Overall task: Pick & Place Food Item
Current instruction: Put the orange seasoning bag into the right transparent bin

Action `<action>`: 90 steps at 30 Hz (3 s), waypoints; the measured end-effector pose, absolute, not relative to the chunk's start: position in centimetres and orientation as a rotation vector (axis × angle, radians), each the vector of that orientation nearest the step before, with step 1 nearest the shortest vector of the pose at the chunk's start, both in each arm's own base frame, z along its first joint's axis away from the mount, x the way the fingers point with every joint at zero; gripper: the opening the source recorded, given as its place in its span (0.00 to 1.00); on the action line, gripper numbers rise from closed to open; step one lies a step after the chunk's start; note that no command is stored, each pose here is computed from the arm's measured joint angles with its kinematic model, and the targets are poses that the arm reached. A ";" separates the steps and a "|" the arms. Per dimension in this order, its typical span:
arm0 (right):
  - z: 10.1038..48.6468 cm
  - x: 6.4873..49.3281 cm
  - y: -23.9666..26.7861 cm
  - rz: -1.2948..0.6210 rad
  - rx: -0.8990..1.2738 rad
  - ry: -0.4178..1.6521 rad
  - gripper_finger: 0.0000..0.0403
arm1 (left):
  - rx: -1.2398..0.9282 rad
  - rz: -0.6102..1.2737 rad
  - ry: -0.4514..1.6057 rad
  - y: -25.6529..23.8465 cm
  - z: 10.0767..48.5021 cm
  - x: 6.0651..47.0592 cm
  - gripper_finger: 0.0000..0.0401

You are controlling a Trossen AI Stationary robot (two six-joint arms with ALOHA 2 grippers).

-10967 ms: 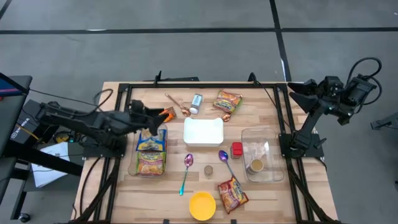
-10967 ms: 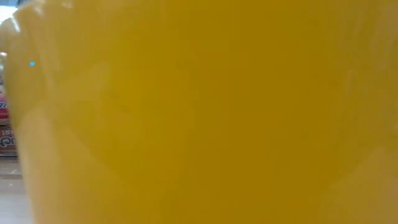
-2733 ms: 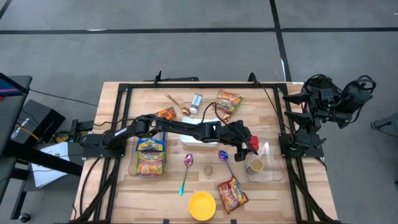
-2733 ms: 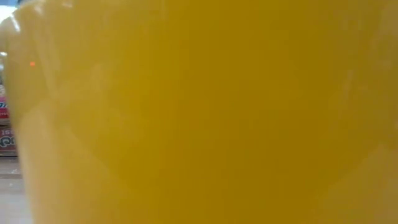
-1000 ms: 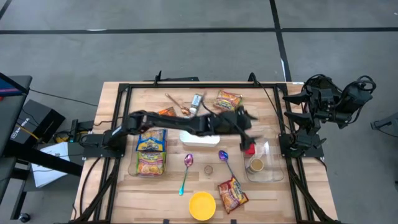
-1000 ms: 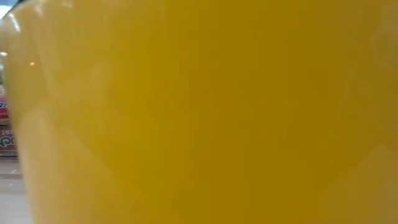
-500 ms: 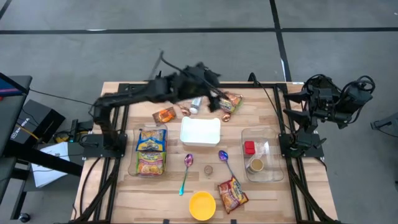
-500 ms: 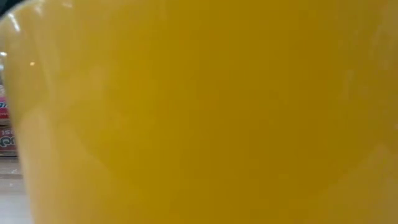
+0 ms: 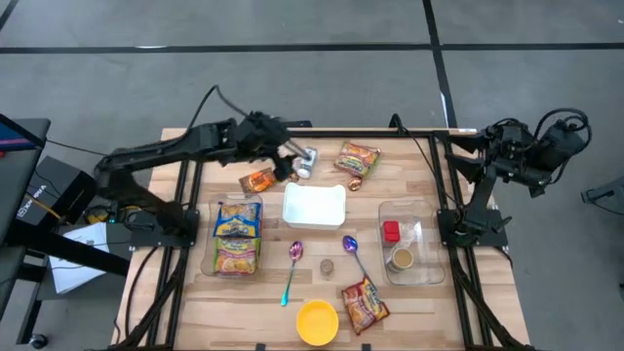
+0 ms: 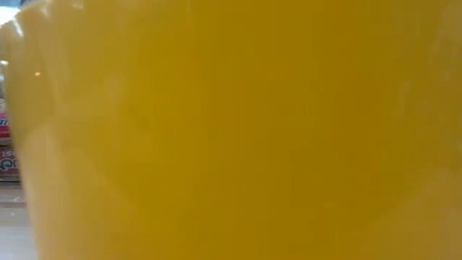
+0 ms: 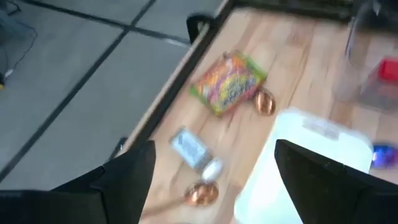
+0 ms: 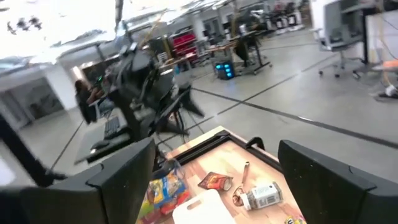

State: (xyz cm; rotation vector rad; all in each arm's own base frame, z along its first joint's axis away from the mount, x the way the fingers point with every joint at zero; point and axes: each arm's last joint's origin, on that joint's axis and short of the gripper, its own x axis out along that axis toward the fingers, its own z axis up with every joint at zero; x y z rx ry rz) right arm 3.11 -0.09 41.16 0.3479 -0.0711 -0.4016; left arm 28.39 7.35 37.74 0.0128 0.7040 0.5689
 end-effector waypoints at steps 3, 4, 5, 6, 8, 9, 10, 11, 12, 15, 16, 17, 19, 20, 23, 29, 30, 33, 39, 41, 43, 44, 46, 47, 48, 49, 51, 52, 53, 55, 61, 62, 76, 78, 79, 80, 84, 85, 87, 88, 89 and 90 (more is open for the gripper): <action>41.4 3.1 -0.3 -0.450 0.383 -0.088 0.83 | -0.026 0.582 0.669 6.9 36.1 26.5 0.79; 41.4 3.0 -0.4 -0.467 0.391 -0.094 0.83 | -0.058 0.593 0.648 6.8 35.5 25.9 0.79; 41.5 3.0 -0.5 -0.482 0.401 -0.100 0.83 | -0.101 0.606 0.607 6.6 35.3 25.4 0.79; 41.5 3.0 -0.5 -0.497 0.407 -0.104 0.83 | -0.138 0.617 0.573 6.5 35.1 24.9 0.78; 41.6 3.0 -0.7 -0.523 0.425 -0.115 0.83 | -0.188 0.633 0.504 6.5 34.8 24.2 0.77; 41.6 3.0 -0.7 -0.533 0.429 -0.119 0.83 | -0.205 0.644 0.483 6.6 34.7 23.8 0.77; 41.6 3.0 -0.7 -0.543 0.435 -0.123 0.83 | -0.219 0.660 0.462 6.7 34.6 23.6 0.77; 41.6 3.0 -0.7 -0.552 0.439 -0.126 0.83 | -0.235 0.669 0.439 6.8 34.6 23.6 0.76; 41.6 3.0 -0.6 -0.560 0.441 -0.129 0.83 | -0.250 0.685 0.433 7.2 34.6 23.6 0.76; 41.6 3.2 -0.5 -0.585 0.446 -0.137 0.83 | -0.320 0.737 0.431 8.3 34.4 24.1 0.74; 41.6 3.2 -0.4 -0.593 0.442 -0.138 0.83 | -0.353 0.749 0.432 8.7 34.3 24.5 0.74; 41.6 3.3 -0.4 -0.599 0.440 -0.139 0.83 | -0.398 0.755 0.440 9.2 34.2 24.9 0.74; 41.6 3.3 -0.4 -0.611 0.439 -0.143 0.83 | -0.487 0.761 0.490 10.3 33.6 25.9 0.73; 41.7 3.3 -0.4 -0.615 0.444 -0.145 0.83 | -0.525 0.763 0.534 10.9 33.2 26.4 0.73; 41.8 3.3 -0.5 -0.599 0.453 -0.155 0.83 | -0.589 0.815 0.719 12.5 31.0 28.1 0.72; 41.8 3.3 -0.4 -0.569 0.452 -0.165 0.83 | -0.648 0.941 1.037 15.0 25.5 30.3 0.72; 41.8 3.3 -0.4 -0.568 0.452 -0.166 0.83 | -0.656 0.955 1.072 15.2 24.5 30.5 0.72; 41.8 3.3 -0.4 -0.566 0.445 -0.163 0.83 | -0.670 0.981 1.132 15.8 22.3 31.3 0.72; 41.8 3.3 -0.4 -0.565 0.443 -0.162 0.83 | -0.647 1.060 1.162 16.4 19.9 32.1 0.72; 41.8 3.3 -0.4 -0.564 0.443 -0.162 0.83 | -0.645 1.086 1.163 16.4 19.5 32.1 0.72; 41.8 3.3 -0.4 -0.564 0.442 -0.162 0.83 | -0.648 1.114 1.158 16.4 19.2 31.9 0.72; 41.8 3.3 -0.4 -0.564 0.443 -0.162 0.83 | -0.655 1.126 1.154 16.4 19.1 31.8 0.72; 41.8 3.3 -0.4 -0.564 0.442 -0.162 0.83 | -0.658 1.133 1.163 16.3 18.9 31.7 0.72; 41.8 3.3 -0.4 -0.564 0.442 -0.162 0.83 | -0.659 1.134 1.158 16.3 18.8 31.7 0.72; 41.8 3.3 -0.4 -0.564 0.442 -0.162 0.83 | -0.666 1.139 1.151 16.3 18.7 31.7 0.72; 41.8 3.3 -0.4 -0.564 0.442 -0.162 0.83 | -0.672 1.147 1.151 16.3 18.6 31.6 0.72; 41.8 3.3 -0.4 -0.565 0.439 -0.161 0.83 | -0.689 1.168 1.145 16.4 18.1 31.3 0.72; 41.8 3.3 -0.4 -0.565 0.437 -0.160 0.83 | -0.702 1.182 1.142 16.5 17.9 31.1 0.72; 41.8 3.3 -0.4 -0.565 0.434 -0.159 0.83 | -0.714 1.196 1.143 16.5 17.7 30.9 0.72; 41.8 3.3 -0.3 -0.565 0.431 -0.158 0.83 | -0.725 1.210 1.156 16.7 17.3 30.5 0.72; 41.7 3.3 -0.3 -0.565 0.428 -0.157 0.83 | -0.754 1.234 1.155 17.0 16.7 30.0 0.68; 41.7 3.3 -0.3 -0.565 0.428 -0.157 0.83 | -0.756 1.234 1.147 17.0 16.6 30.0 0.67; 41.7 3.3 -0.3 -0.565 0.428 -0.157 0.83 | -0.799 1.222 1.169 16.5 15.0 29.2 0.54; 41.7 3.3 -0.3 -0.565 0.428 -0.157 0.83 | -0.803 1.225 1.165 16.5 14.9 29.2 0.51; 41.7 3.3 -0.3 -0.565 0.428 -0.157 0.83 | -0.803 1.225 1.161 16.5 14.8 29.2 0.50; 41.7 3.3 -0.3 -0.565 0.428 -0.157 0.83 | -0.804 1.225 1.161 16.5 14.8 29.2 0.48; 41.7 3.3 -0.3 -0.565 0.428 -0.157 0.83 | -0.806 1.221 1.142 16.6 14.8 29.3 0.37; 41.7 3.3 -0.3 -0.565 0.428 -0.157 0.83 | -0.807 1.220 1.135 16.6 14.8 29.4 0.34; 41.7 3.3 -0.3 -0.565 0.429 -0.157 0.83 | -0.809 1.219 1.126 16.6 14.8 29.4 0.28; 41.7 3.3 -0.3 -0.565 0.429 -0.157 0.83 | -0.811 1.221 1.123 16.6 14.8 29.5 0.25; 41.7 3.3 -0.3 -0.565 0.429 -0.157 0.83 | -0.812 1.221 1.122 16.6 14.8 29.5 0.21; 41.7 3.3 -0.3 -0.565 0.434 -0.158 0.83 | -0.812 1.221 1.122 16.6 14.8 29.5 0.18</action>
